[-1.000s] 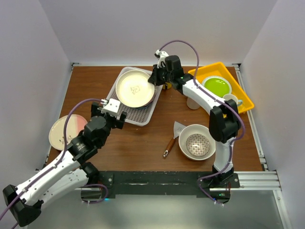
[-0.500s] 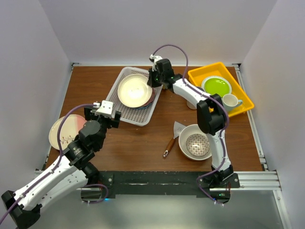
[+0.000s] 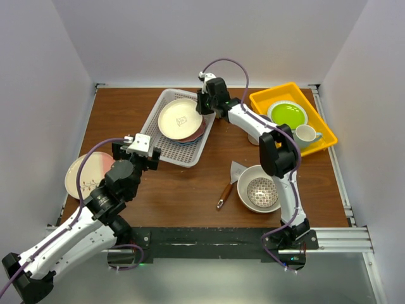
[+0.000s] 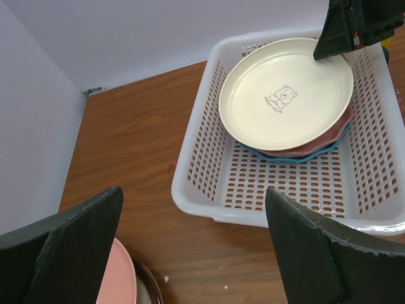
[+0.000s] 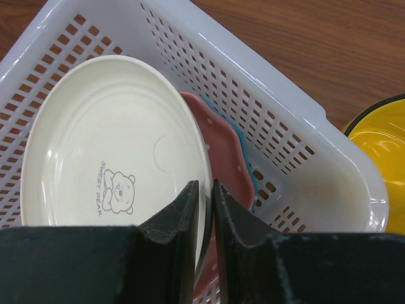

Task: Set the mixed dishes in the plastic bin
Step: Place the plate in the plastic bin.

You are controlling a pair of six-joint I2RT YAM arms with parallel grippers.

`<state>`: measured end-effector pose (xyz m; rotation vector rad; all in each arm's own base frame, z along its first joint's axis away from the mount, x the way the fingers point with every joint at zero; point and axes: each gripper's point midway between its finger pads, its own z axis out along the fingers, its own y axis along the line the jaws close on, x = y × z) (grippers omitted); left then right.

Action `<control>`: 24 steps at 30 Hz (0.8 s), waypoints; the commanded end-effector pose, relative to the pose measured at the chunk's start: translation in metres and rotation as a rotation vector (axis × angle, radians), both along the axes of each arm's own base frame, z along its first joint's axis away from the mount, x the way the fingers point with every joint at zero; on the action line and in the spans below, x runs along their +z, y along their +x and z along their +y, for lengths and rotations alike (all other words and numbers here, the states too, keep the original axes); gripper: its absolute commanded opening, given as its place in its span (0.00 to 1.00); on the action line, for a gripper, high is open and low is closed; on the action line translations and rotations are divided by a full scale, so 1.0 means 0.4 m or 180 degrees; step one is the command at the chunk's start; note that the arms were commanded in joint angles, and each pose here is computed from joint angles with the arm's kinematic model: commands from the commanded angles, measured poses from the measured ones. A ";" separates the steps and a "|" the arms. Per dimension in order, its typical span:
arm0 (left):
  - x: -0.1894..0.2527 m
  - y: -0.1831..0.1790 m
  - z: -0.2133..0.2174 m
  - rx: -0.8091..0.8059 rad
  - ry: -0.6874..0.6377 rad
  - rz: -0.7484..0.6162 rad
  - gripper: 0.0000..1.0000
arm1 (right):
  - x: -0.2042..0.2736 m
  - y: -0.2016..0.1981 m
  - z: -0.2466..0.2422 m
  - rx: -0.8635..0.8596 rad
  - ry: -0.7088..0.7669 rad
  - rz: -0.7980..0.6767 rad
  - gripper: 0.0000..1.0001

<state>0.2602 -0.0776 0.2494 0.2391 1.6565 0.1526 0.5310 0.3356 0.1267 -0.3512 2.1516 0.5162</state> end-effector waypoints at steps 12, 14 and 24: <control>0.025 0.005 0.009 0.0077 -0.0078 -0.0125 1.00 | 0.062 0.036 -0.003 -0.0057 -0.0028 -0.0285 0.35; 0.025 0.005 0.009 0.0077 -0.0078 -0.0125 1.00 | 0.072 0.035 -0.003 -0.0046 -0.0024 -0.0312 0.36; 0.026 0.005 0.015 0.0112 -0.0091 -0.0137 1.00 | 0.154 -0.011 0.005 0.0325 -0.0036 -0.0471 0.54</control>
